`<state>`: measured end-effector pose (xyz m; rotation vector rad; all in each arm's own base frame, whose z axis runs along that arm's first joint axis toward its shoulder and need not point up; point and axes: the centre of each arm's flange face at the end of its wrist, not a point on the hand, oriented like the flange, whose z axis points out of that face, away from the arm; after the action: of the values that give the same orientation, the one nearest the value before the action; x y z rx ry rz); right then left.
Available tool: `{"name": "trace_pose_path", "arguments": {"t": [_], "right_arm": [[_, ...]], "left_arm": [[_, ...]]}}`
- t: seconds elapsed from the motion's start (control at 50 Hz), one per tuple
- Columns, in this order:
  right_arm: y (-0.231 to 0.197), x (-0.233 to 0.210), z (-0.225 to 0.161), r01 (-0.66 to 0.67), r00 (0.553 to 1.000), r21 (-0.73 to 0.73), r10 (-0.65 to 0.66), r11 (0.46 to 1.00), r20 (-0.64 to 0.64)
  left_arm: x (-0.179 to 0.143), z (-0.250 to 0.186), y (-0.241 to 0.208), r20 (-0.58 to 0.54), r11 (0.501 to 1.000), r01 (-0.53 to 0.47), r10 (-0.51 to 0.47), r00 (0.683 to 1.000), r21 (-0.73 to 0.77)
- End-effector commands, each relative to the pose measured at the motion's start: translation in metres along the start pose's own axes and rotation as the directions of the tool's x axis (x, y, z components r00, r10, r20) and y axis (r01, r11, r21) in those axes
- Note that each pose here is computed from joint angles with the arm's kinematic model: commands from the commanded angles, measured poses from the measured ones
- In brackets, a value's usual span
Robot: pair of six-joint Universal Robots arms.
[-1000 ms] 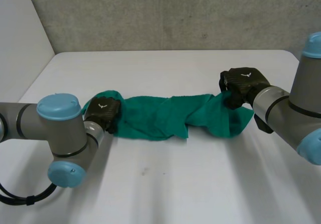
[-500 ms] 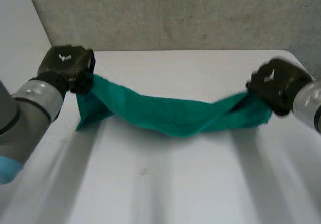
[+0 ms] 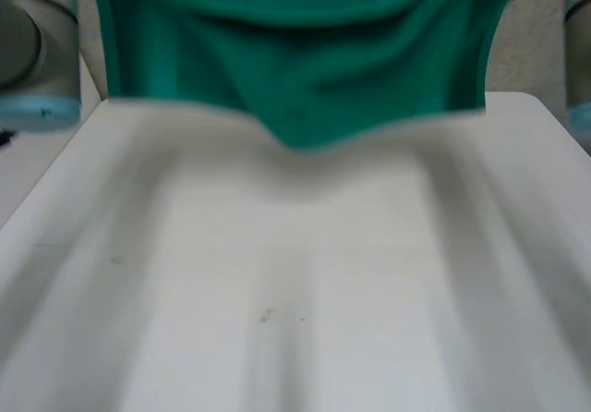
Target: Fold the towel.
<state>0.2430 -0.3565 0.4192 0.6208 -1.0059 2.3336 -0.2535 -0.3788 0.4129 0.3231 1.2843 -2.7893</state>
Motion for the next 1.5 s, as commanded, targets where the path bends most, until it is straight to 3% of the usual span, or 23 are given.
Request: {"name": "trace_pose_path", "arguments": {"t": [0.02, 0.16, 0.32, 0.42, 0.5, 0.58, 0.66, 0.72, 0.82, 0.9, 0.94, 0.96, 1.04, 1.14, 1.26, 1.28, 1.36, 1.44, 1.5], "right_arm": [[-0.006, 0.004, -0.015, -0.124, 0.992, 0.041, 0.123, 0.991, 0.025], [0.043, -0.044, -0.068, -0.139, 0.944, -0.112, 0.166, 0.984, 0.287], [0.117, -0.117, -0.152, -0.101, 0.775, -0.333, 0.284, 0.937, 0.564], [0.135, -0.133, -0.184, -0.049, 0.717, -0.437, 0.336, 0.898, 0.611], [0.141, -0.125, -0.188, -0.027, 0.729, -0.493, 0.355, 0.870, 0.585], [0.133, -0.108, -0.179, -0.040, 0.766, -0.523, 0.362, 0.852, 0.531], [0.131, -0.104, -0.180, -0.089, 0.762, -0.572, 0.425, 0.815, 0.488], [0.130, -0.102, -0.180, -0.159, 0.744, -0.636, 0.516, 0.755, 0.425], [0.125, -0.099, -0.181, -0.279, 0.665, -0.761, 0.689, 0.586, 0.287], [0.123, -0.095, -0.171, -0.326, 0.623, -0.812, 0.756, 0.484, 0.201], [0.124, -0.096, -0.170, -0.330, 0.614, -0.823, 0.767, 0.463, 0.185], [0.132, -0.104, -0.166, -0.337, 0.589, -0.852, 0.796, 0.401, 0.142], [0.147, -0.117, -0.152, -0.365, 0.564, -0.869, 0.822, 0.333, 0.079], [0.159, -0.135, -0.143, -0.370, 0.543, -0.879, 0.838, 0.300, 0.058], [0.173, -0.159, -0.159, -0.307, 0.515, -0.919, 0.855, 0.247, 0.058], [0.164, -0.171, -0.168, -0.269, 0.470, -0.935, 0.879, 0.232, 0.083], [0.147, -0.184, -0.181, -0.231, 0.394, -0.946, 0.911, 0.227, 0.122], [0.138, -0.192, -0.194, -0.199, 0.359, -0.956, 0.924, 0.216, 0.134], [0.135, -0.191, -0.197, -0.197, 0.360, -0.956, 0.923, 0.218, 0.136]], "left_arm": [[-0.002, -0.021, 0.011, 0.011, 0.994, 0.084, -0.083, 0.996, -0.070], [0.010, -0.088, 0.075, -0.049, 0.926, 0.116, -0.143, 0.989, -0.360], [0.029, -0.164, 0.142, -0.151, 0.793, 0.066, -0.195, 0.969, -0.605], [0.033, -0.186, 0.159, -0.162, 0.741, 0.044, -0.205, 0.965, -0.670], [0.031, -0.196, 0.158, -0.166, 0.721, 0.037, -0.209, 0.964, -0.692], [0.028, -0.193, 0.153, -0.162, 0.728, 0.040, -0.205, 0.965, -0.684], [0.023, -0.189, 0.138, -0.156, 0.748, 0.049, -0.202, 0.967, -0.661], [0.020, -0.187, 0.128, -0.152, 0.760, 0.057, -0.202, 0.968, -0.647], [0.015, -0.182, 0.112, -0.148, 0.776, 0.066, -0.201, 0.968, -0.627], [0.013, -0.175, 0.091, -0.149, 0.799, 0.078, -0.205, 0.967, -0.597], [0.011, -0.171, 0.083, -0.147, 0.810, 0.084, -0.205, 0.968, -0.581], [0.010, -0.169, 0.077, -0.148, 0.816, 0.086, -0.206, 0.967, -0.571], [0.010, -0.159, 0.045, -0.154, 0.852, 0.118, -0.225, 0.962, -0.510], [0.013, -0.145, -0.007, -0.169, 0.888, 0.200, -0.291, 0.942, -0.414], [0.007, -0.130, -0.037, -0.163, 0.904, 0.238, -0.311, 0.937, -0.356], [0.006, -0.128, -0.039, -0.162, 0.905, 0.239, -0.310, 0.937, -0.352], [0.005, -0.121, -0.049, -0.161, 0.906, 0.254, -0.322, 0.933, -0.338], [0.005, -0.114, -0.056, -0.162, 0.912, 0.263, -0.325, 0.932, -0.315], [0.003, -0.108, -0.059, -0.157, 0.917, 0.267, -0.322, 0.933, -0.297]]}}
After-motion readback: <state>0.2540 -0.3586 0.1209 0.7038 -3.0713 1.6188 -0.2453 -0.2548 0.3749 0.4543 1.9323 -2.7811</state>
